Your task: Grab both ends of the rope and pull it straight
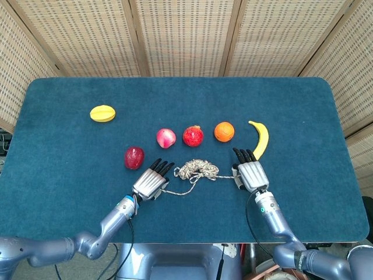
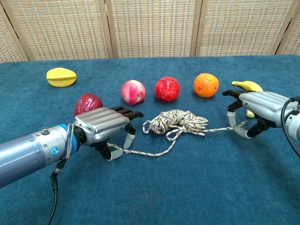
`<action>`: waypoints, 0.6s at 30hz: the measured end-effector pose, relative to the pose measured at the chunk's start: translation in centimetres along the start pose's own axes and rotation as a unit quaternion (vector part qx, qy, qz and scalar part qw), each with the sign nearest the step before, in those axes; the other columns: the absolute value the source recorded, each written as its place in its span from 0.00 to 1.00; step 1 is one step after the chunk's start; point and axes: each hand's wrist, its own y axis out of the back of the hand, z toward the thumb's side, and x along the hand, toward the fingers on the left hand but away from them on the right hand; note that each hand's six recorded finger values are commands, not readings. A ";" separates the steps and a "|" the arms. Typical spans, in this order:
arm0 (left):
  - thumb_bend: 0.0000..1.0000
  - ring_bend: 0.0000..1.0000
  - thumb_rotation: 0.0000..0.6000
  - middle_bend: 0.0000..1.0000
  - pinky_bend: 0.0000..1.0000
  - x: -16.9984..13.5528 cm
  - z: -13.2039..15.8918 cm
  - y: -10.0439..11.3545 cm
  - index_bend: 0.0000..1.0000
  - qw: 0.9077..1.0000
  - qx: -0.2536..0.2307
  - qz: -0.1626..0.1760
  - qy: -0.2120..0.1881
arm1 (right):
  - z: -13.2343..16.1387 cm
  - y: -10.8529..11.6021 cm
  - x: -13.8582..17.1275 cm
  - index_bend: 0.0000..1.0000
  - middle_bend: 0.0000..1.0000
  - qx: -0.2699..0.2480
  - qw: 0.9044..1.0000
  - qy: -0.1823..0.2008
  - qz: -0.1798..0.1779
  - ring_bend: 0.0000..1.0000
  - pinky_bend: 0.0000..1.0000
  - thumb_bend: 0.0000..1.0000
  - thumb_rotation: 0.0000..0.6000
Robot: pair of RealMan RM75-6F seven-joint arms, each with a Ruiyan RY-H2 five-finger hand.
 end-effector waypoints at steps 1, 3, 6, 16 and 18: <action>0.38 0.00 1.00 0.00 0.00 0.1 0.0 0.0 0.51 1.000 0.000 -0.001 0.000 | 0.0 0.0 0.0 0.73 0.00 -0.001 1.000 0.000 0.000 0.00 0.00 0.43 1.00; 0.39 0.00 1.00 0.00 0.00 0.2 0.1 -0.1 0.53 1.000 0.001 -0.004 0.000 | 0.0 0.1 0.0 0.73 0.00 -0.001 1.000 0.001 -0.001 0.00 0.00 0.43 1.00; 0.43 0.00 1.00 0.00 0.00 0.2 0.3 -0.1 0.61 1.000 -0.002 -0.006 -0.001 | 0.0 0.1 0.0 0.73 0.00 -0.002 1.000 0.001 -0.002 0.00 0.00 0.43 1.00; 0.61 0.00 1.00 0.00 0.00 -0.1 0.2 0.0 0.73 1.000 0.004 -0.005 -0.004 | 0.0 0.3 0.1 0.73 0.00 -0.003 1.000 0.003 -0.004 0.00 0.00 0.43 1.00; 0.62 0.00 1.00 0.00 0.00 -0.3 0.1 0.4 0.75 1.000 0.002 0.002 -0.005 | 0.1 0.3 0.1 0.74 0.00 -0.003 1.000 0.003 -0.005 0.00 0.00 0.43 1.00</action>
